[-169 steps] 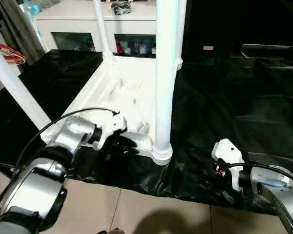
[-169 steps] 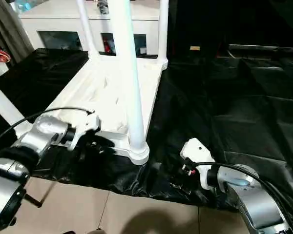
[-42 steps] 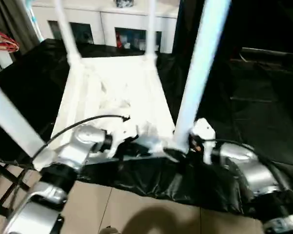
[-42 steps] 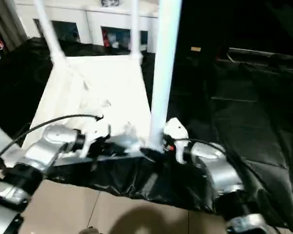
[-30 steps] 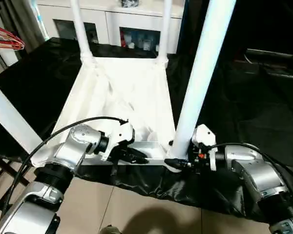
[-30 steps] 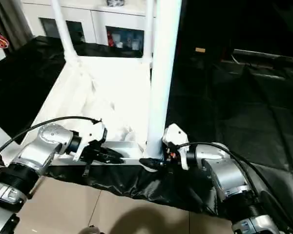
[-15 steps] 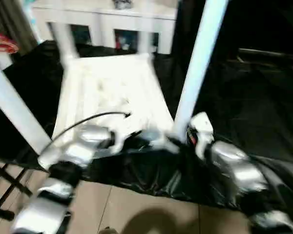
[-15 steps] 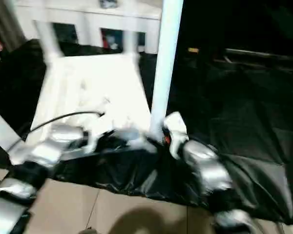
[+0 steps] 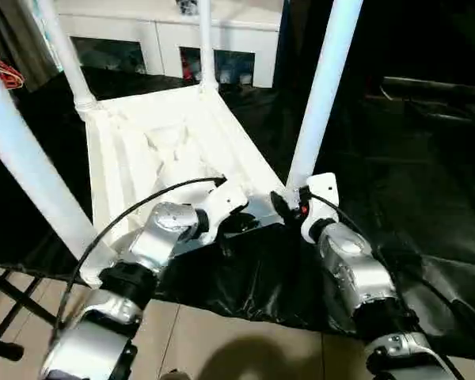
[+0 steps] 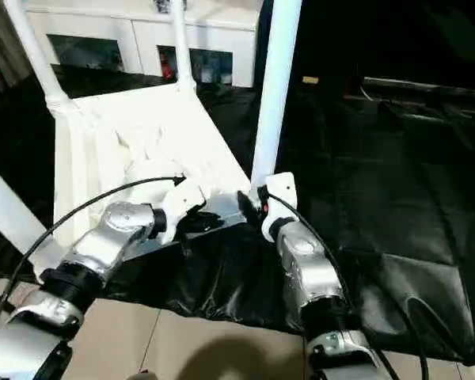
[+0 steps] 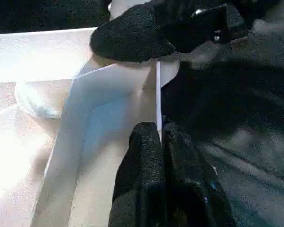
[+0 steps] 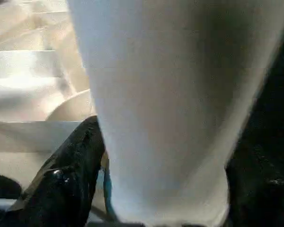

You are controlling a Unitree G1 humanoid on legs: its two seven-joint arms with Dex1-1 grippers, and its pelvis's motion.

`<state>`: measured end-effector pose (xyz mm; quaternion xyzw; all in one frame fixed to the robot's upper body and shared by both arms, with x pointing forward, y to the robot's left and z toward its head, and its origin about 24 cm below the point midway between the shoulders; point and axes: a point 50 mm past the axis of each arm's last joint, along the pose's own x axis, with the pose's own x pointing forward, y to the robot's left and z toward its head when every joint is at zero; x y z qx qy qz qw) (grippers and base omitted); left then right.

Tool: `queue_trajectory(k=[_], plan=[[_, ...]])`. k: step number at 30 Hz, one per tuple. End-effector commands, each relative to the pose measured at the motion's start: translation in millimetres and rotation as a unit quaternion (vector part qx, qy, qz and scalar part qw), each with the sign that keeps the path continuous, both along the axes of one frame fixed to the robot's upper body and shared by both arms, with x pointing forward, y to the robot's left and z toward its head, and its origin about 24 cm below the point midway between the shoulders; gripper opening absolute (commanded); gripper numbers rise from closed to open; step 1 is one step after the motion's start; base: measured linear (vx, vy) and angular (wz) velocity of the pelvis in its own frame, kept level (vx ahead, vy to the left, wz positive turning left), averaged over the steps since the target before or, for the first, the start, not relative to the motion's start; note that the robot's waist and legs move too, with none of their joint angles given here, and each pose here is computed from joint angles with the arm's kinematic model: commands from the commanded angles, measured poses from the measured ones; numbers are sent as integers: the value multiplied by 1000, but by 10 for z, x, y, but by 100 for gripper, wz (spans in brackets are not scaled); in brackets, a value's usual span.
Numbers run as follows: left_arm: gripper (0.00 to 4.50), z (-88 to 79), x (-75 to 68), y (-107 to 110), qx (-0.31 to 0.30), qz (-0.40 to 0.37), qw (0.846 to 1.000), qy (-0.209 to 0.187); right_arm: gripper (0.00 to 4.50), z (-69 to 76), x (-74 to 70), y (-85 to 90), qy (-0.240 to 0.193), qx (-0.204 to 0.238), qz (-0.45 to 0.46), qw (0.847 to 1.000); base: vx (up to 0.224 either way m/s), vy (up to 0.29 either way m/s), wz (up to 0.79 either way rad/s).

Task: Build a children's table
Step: Rotate leg to tighten

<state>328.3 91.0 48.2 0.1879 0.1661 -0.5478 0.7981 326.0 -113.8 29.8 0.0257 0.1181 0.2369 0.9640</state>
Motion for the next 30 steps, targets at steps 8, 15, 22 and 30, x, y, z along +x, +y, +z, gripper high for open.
queue_trajectory(k=[8, 15, 22, 30], plan=[[0, 165, -135, 59, -35, -141, 989, 13, 375, 45, -286, -11, -6, -28, 278, 960, 0, 0, 0], [0, 201, -155, 208, -23, -180, 982, 42, 375, 120, -408, -123, 4, -33, 392, 919, 0, 0, 0], [0, 194, -181, 249, -12, -209, 976, 63, 338, 132, -501, -144, 15, -39, 455, 889, 0, 0, 0], [0, 198, -146, 252, -20, -187, 981, 48, 278, 92, -520, -78, 10, -32, 446, 895, 0, 0, 0]])
